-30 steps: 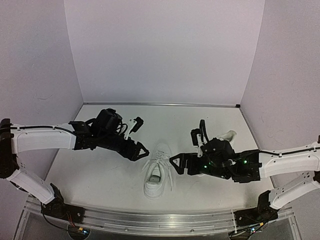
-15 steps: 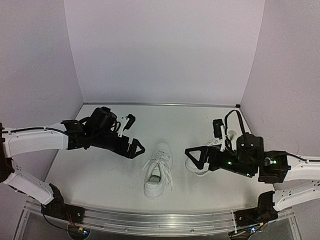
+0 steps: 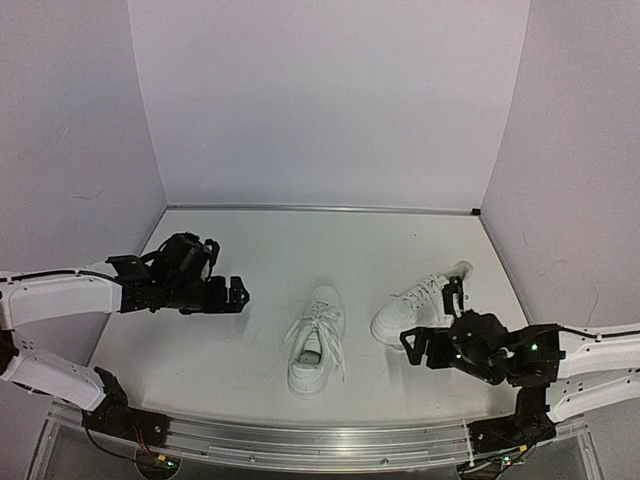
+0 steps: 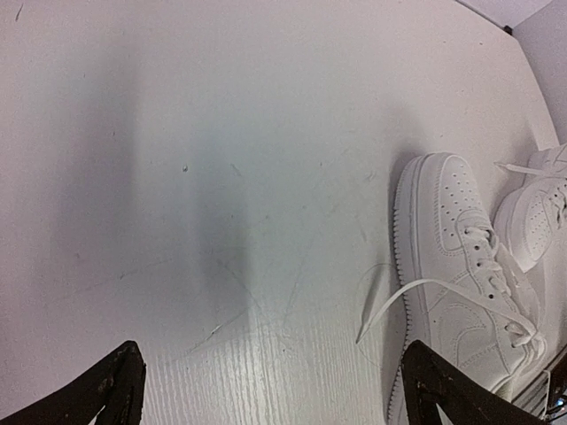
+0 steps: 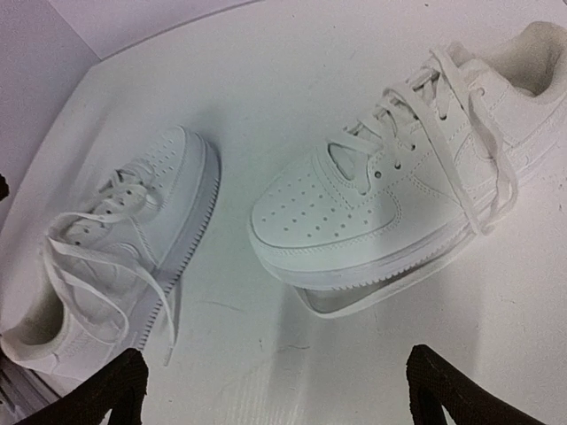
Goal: Tie the shoes
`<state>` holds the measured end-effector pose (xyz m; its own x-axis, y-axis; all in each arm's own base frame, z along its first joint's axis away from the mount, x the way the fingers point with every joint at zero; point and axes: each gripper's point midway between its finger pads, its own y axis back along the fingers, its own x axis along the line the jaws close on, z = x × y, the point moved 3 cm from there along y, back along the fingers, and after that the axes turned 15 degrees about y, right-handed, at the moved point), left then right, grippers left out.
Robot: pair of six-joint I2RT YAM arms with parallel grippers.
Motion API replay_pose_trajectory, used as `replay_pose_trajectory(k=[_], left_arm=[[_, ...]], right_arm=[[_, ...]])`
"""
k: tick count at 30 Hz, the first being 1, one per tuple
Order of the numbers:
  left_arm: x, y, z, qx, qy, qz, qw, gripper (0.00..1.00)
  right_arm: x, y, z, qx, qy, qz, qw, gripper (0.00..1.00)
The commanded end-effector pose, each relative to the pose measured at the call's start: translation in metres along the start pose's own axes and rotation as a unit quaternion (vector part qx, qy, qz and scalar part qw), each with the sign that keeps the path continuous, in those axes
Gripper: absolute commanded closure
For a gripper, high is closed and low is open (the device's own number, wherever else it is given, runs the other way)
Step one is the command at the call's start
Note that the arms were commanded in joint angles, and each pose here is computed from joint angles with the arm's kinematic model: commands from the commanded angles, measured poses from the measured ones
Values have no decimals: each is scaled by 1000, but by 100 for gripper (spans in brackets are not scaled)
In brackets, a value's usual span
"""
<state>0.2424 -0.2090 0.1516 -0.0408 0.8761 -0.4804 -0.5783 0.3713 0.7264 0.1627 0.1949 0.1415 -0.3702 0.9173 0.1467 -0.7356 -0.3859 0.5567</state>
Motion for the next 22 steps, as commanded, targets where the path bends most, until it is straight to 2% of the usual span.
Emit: replay_pose_trajectory(k=[1,9,22], left_arm=[[4,-8,6,-12,32,14,999,0],[-1,-22,7,-4,24,16,1000,0],[-1,-20,10,-8,16,19,1000,0]], right_arm=[[5,-16,-8,31,20,-28,999,2],[24,-28,-2,41,55,-13,998,2],[30,-29,1,42,62,-3,997,2]])
